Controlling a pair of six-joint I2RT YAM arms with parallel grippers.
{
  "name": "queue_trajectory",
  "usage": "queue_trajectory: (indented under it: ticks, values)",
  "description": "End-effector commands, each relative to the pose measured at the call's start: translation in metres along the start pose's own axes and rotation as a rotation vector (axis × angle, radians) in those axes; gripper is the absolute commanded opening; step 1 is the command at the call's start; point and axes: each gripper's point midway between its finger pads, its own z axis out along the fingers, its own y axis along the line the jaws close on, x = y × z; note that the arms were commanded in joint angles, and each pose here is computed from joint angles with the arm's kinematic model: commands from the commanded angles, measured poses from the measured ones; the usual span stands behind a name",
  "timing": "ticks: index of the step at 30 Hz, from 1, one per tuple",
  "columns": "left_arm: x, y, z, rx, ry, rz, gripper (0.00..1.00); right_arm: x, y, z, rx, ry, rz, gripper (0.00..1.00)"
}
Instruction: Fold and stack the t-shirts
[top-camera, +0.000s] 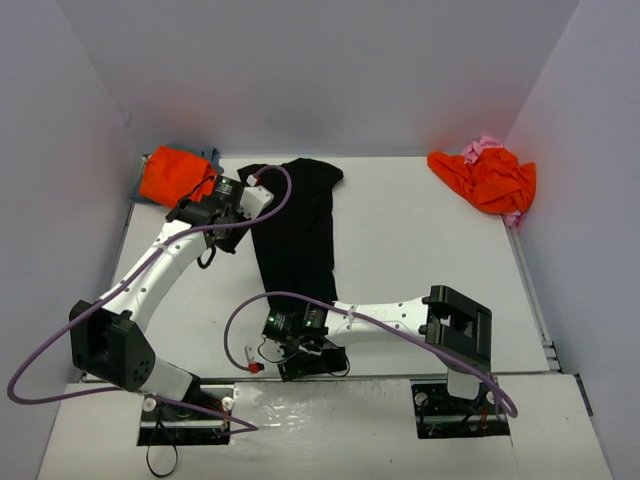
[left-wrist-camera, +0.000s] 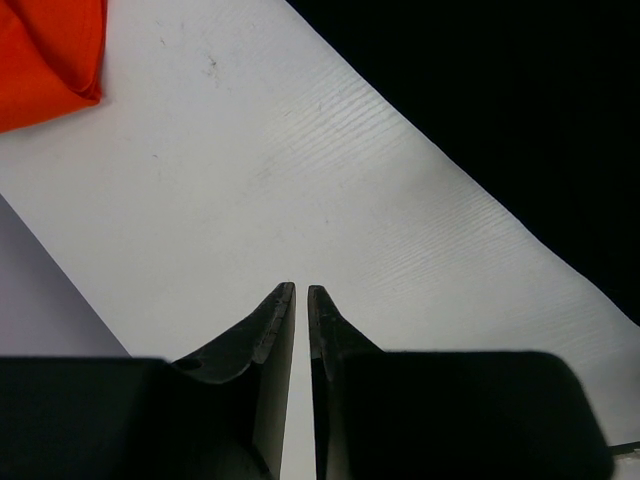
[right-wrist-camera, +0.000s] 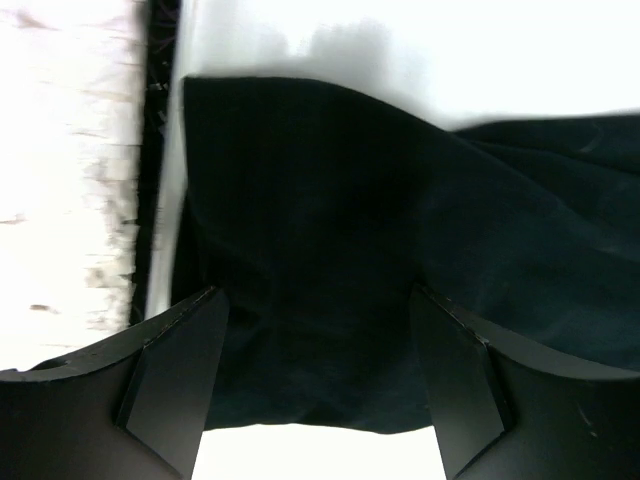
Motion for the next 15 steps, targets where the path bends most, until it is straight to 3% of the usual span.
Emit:
queue_trajectory:
  ticks: [1,15]
  values:
    - [-0.013,0.010,-0.009,-0.031,-0.067,-0.022,0.09,-0.011,0.004,0.011,-0.041,-0.022,-0.002,0.70]
    - [-0.012,0.015,-0.010,-0.043,-0.077,-0.030,0.09,-0.024,0.025,-0.008,-0.086,-0.055,0.000,0.70]
